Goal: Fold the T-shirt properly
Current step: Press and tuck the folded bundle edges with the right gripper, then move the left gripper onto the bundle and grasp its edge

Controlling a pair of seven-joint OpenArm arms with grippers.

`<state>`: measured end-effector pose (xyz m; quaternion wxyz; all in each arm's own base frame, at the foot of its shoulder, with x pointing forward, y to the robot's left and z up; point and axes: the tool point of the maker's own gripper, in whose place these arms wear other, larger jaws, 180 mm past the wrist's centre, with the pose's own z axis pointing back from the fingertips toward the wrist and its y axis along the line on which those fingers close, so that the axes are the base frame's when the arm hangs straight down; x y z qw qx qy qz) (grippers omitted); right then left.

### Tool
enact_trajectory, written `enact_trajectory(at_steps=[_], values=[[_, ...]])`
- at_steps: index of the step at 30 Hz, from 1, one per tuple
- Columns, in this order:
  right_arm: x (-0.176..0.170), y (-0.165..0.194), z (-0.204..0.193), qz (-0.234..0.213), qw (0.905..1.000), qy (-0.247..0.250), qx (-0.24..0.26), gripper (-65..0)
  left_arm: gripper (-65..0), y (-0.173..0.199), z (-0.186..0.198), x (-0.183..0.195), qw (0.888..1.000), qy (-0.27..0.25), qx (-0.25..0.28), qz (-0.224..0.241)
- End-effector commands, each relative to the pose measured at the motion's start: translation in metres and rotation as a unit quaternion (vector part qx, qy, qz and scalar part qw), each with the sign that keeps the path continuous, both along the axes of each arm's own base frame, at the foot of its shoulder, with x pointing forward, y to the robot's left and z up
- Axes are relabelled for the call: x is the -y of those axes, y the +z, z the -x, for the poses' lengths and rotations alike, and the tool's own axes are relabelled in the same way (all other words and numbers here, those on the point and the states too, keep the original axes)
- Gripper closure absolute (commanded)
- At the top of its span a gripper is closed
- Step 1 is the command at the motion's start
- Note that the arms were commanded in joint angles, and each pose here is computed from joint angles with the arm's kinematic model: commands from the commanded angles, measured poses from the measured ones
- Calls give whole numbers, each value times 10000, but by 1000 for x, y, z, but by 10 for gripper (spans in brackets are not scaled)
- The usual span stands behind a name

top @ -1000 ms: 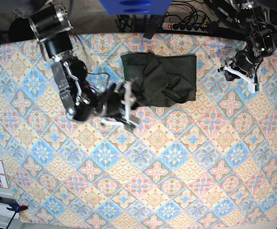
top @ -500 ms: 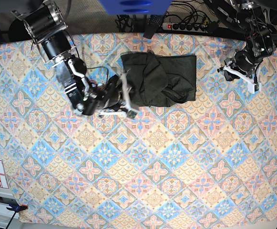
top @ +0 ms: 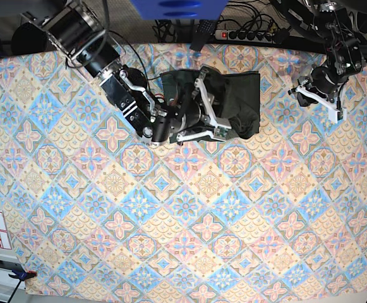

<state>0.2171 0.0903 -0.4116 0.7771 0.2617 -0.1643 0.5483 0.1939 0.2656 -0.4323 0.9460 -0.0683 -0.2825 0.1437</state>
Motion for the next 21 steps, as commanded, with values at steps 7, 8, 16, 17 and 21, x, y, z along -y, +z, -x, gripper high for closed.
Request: enact_trajectory(at_steps=[7, 8, 16, 17, 21], values=[[-50, 33, 1, -393, 9961, 670, 415, -172, -154, 9, -6, -4, 9998, -26, 159, -82], [-52, 35, 1, -366, 9953, 761, 475, -173, -154, 9, -6, -4, 9998, -25, 162, -76], [-67, 42, 16, -305, 9875, 1362, 729, -172, -154, 43, -28, 12, 9968, -364, 682, -221], [-67, 49, 9, -401, 9884, 1236, 792, -171, -154, 52, -33, 19, 9952, -491, 808, -247], [-27, 63, -37, -478, 9930, 394, 1005, -171, -154, 75, -46, 56, 9878, -1031, 1146, -206]])
